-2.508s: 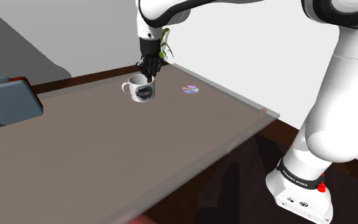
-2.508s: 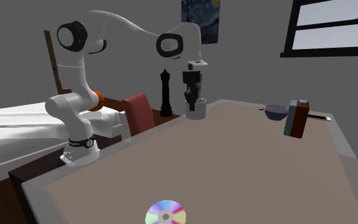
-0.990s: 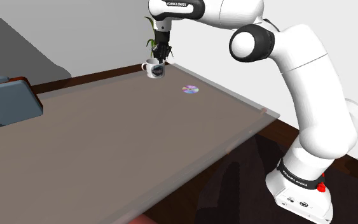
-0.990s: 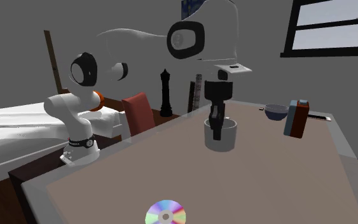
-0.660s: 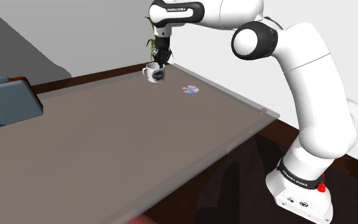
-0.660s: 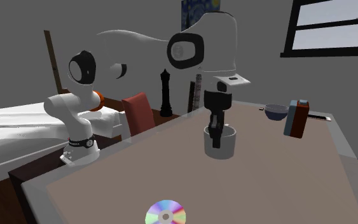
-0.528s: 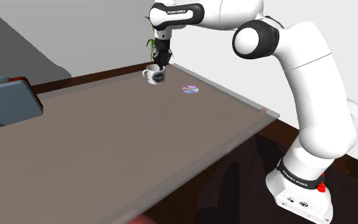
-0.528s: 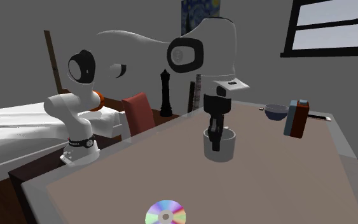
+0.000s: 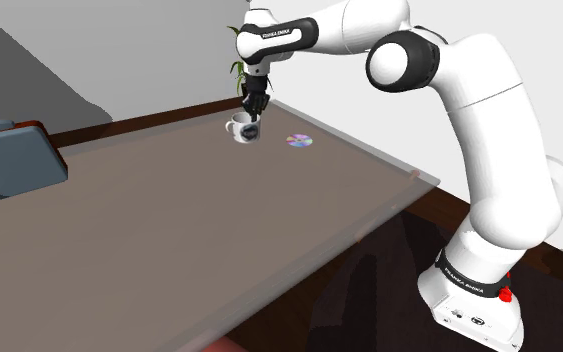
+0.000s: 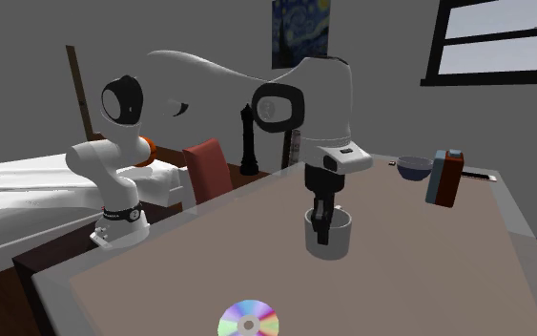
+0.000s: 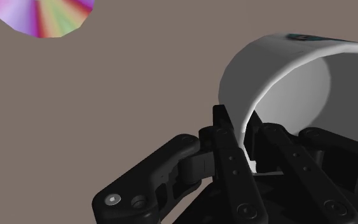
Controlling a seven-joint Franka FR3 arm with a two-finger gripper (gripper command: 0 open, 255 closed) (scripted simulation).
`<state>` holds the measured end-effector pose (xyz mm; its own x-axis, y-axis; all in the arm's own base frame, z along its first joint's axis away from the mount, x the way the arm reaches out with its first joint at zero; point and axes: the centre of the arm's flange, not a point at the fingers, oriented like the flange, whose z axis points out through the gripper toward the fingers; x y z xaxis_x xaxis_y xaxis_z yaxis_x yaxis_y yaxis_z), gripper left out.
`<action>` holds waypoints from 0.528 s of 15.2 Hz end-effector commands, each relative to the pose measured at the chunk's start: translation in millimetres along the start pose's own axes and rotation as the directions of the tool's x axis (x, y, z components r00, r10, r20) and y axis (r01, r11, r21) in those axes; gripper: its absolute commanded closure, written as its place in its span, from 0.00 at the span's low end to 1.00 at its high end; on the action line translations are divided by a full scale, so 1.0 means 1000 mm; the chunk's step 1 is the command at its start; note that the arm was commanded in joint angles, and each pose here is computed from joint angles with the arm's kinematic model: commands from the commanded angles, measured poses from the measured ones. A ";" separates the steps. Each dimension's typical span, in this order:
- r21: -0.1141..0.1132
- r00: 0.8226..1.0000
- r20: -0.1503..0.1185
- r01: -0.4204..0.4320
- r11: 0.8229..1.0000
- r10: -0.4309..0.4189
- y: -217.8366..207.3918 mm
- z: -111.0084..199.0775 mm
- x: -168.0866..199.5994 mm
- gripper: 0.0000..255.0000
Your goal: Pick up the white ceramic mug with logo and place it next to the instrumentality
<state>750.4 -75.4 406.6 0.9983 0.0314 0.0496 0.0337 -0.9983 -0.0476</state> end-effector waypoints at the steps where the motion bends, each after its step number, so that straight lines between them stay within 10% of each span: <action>1: 0.000 1.000 -0.001 0.000 1.000 0.000 0.001 0.011 -0.001 1.00; 8: 0.000 1.000 -0.001 0.000 1.000 0.000 0.002 0.046 -0.002 1.00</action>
<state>750.4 -76.0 364.6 0.9983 0.0315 0.0496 0.0339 -0.9983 -0.0476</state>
